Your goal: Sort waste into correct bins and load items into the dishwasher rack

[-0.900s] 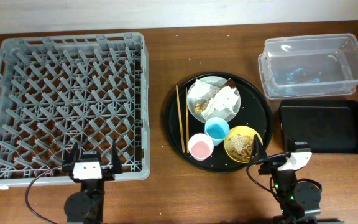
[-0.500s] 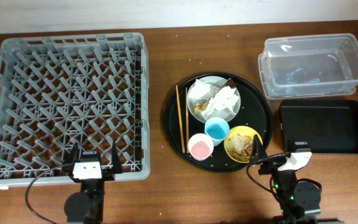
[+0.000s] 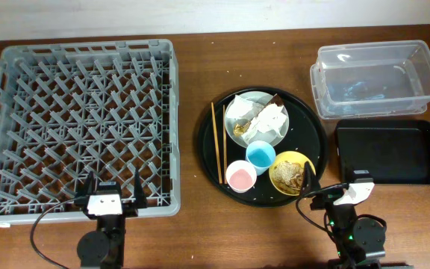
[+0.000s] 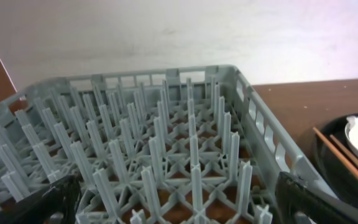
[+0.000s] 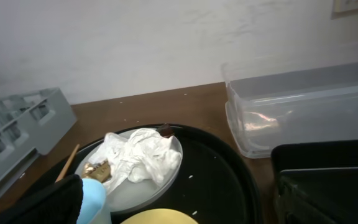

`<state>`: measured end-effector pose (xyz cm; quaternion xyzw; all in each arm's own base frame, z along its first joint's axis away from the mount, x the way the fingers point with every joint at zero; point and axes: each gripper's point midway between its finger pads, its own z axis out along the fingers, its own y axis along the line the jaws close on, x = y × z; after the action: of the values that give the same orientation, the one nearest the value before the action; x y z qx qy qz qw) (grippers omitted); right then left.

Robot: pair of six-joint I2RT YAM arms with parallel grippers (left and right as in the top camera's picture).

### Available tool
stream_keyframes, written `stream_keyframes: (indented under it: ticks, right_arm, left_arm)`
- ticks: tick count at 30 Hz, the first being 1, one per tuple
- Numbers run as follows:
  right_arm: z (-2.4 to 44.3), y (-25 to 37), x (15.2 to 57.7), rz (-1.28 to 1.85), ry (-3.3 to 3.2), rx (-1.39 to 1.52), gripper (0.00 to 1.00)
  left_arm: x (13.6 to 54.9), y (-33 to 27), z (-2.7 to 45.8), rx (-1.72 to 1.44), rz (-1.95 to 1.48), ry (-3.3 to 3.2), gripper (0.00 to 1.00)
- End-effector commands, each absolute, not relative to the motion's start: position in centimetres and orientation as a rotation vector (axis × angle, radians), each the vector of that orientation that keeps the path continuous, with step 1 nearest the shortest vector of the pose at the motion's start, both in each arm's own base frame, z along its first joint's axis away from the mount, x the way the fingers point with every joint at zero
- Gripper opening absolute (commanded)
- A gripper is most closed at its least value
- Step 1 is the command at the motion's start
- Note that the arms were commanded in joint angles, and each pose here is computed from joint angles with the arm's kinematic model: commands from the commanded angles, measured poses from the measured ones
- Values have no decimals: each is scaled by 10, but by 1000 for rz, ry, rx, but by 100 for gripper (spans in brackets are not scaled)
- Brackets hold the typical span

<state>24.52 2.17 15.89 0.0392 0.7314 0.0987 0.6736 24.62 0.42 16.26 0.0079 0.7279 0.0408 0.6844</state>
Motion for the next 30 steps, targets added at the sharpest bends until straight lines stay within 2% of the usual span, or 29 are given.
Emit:
stream_keyframes:
  ticks: [1,4,6,12,15,18,20,23,25,27,30]
  right_arm:
    - [158,34,244,275,1649,28,98]
    - [158,43,242,323,1650,-6,98]
    - [170,42,243,319,1601,-8,98]
    - [273,40,227,278,1351,-58,98]
    - [316,43,238,276,1461,-73,98]
    - [362,49,267,291,1582,-79,98]
    - [374,55,289,313,1677,-92,98]
    - [359,77,343,376,1945,-127,98]
    - [329,112,382,424,2133,-193,98]
    - [282,145,412,457,2279,-252,98]
    - [184,170,434,527,2506,-289,97]
  left_arm:
    - [246,4,168,29,101,1602,99]
    - [246,-11,170,98,26,1594,99]
    - [244,-13,196,28,-55,1518,99]
    - [245,-12,288,49,-28,1455,99]
    - [288,-15,339,127,45,1532,99]
    - [339,-20,352,211,81,1734,99]
    - [360,-20,356,242,92,1840,99]
    - [395,-22,362,260,84,2007,99]
    - [407,-22,347,274,76,2124,99]
    - [416,-23,316,286,68,2222,99]
    - [422,-28,265,314,22,2383,99]
